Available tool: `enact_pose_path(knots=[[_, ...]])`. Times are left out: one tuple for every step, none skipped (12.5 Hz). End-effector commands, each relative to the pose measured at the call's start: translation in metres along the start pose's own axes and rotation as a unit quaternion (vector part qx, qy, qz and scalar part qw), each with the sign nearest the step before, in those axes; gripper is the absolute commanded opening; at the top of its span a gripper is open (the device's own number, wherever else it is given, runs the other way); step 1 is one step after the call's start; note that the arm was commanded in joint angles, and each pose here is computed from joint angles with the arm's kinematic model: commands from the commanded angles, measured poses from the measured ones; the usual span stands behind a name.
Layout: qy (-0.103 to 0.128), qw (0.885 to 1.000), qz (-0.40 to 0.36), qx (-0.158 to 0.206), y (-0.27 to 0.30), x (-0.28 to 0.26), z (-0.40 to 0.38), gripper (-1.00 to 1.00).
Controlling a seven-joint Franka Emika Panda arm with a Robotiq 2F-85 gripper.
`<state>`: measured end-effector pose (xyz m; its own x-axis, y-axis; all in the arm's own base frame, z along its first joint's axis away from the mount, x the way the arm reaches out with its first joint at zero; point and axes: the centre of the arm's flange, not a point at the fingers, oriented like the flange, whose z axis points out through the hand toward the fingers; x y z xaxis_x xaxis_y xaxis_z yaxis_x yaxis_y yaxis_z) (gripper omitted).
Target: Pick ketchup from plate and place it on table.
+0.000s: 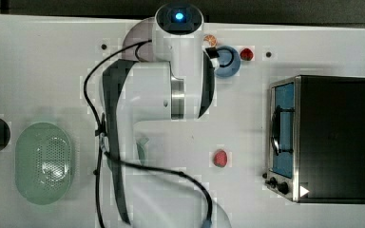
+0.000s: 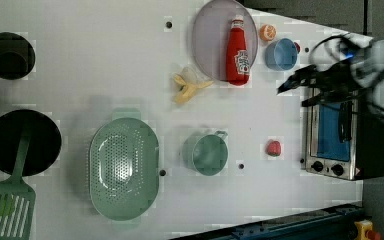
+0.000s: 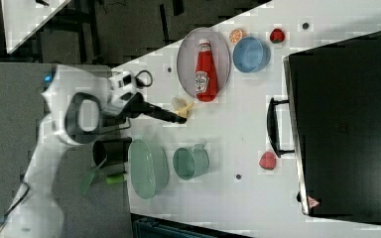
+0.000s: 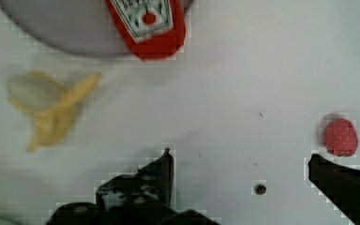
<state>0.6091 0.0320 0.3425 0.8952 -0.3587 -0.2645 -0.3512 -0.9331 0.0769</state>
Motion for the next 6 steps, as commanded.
enact_pose_path(knots=[[0.059, 0.994, -0.091, 0.003, -0.027, 0.015, 0.0, 1.0], [0.071, 0.992, -0.101, -0.001, -0.034, 0.025, 0.016, 1.0], [0.085, 0.99, -0.108, -0.001, -0.041, 0.034, 0.031, 1.0], [0.101, 0.988, -0.118, 0.003, -0.047, 0.043, 0.045, 1.0], [0.114, 0.984, -0.139, 0.002, -0.054, 0.051, 0.059, 1.0], [0.126, 0.979, -0.163, -0.001, -0.059, 0.057, 0.073, 1.0]])
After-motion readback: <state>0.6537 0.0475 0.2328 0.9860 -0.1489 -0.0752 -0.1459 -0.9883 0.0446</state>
